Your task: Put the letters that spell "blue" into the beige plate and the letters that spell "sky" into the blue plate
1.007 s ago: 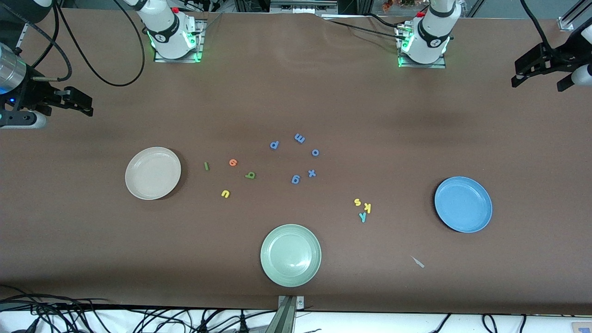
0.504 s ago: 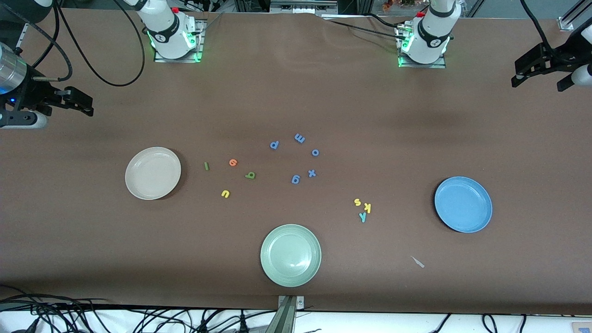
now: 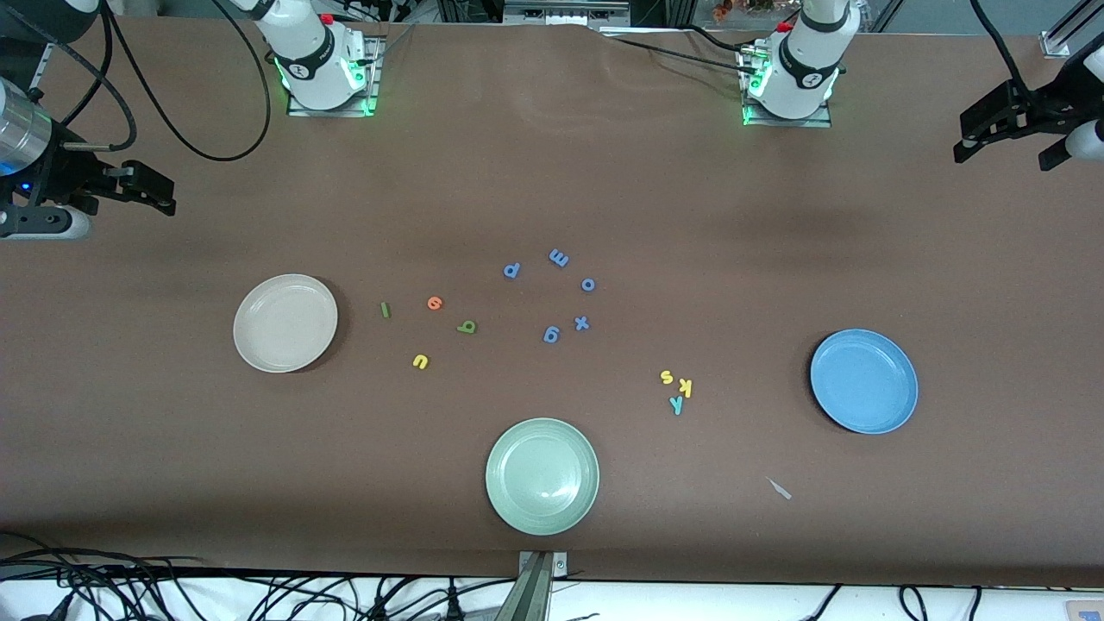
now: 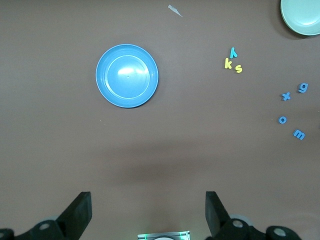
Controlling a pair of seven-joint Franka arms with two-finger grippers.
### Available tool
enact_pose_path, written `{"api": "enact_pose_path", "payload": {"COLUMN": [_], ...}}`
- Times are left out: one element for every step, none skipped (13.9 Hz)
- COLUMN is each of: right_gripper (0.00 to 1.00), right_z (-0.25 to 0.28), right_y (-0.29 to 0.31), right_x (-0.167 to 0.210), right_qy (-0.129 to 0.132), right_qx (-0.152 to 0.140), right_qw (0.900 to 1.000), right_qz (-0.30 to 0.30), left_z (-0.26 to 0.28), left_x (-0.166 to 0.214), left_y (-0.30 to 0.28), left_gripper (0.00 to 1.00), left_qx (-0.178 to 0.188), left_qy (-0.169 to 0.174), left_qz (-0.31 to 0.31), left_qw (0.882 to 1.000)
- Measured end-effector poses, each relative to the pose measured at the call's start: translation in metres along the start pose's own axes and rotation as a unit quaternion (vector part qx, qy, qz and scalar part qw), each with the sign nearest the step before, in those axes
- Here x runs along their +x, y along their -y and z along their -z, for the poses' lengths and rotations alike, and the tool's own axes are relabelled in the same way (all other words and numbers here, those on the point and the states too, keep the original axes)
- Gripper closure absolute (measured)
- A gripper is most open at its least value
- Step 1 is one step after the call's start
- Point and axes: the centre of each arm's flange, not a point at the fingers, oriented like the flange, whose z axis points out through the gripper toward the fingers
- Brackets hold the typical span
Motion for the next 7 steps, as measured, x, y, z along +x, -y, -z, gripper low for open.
{"api": "enact_pose_path", "payload": {"right_gripper": [0.00, 0.00, 0.00, 0.00, 0.00, 0.00, 0.00], "right_z": [0.0000, -0.0001, -0.0001, -0.0001, -0.0002, -0.0002, -0.0002], "right_y": [0.0000, 0.0000, 0.0000, 0.0000, 0.0000, 0.0000, 0.0000], "right_x": [-0.0001, -0.0001, -0.0001, -0.0002, -0.0002, -0.0002, -0.0002], "right_qy": [0.000, 0.000, 0.001, 0.001, 0.001, 0.001, 0.001], "right_qx": [0.000, 0.000, 0.000, 0.000, 0.000, 0.000, 0.000], "right_qw": [1.000, 1.000, 1.000, 1.000, 1.000, 1.000, 1.000], "right_qz": [0.000, 0.000, 0.000, 0.000, 0.000, 0.000, 0.000], "left_z": [0.0000, 0.0000, 0.0000, 0.0000, 0.0000, 0.0000, -0.0001], "left_x": [0.0000, 0.0000, 0.0000, 0.0000, 0.0000, 0.0000, 0.0001], "left_y": [0.0000, 0.0000, 0.0000, 0.0000, 0.0000, -0.0004, -0.0015], "left_gripper": [0.00, 0.00, 0.00, 0.00, 0.00, 0.00, 0.00], "left_qx": [0.000, 0.000, 0.000, 0.000, 0.000, 0.000, 0.000], "left_qy": [0.000, 0.000, 0.000, 0.000, 0.000, 0.000, 0.000], "left_qz": [0.000, 0.000, 0.000, 0.000, 0.000, 0.000, -0.001], "left_qw": [1.000, 1.000, 1.000, 1.000, 1.000, 1.000, 1.000]}}
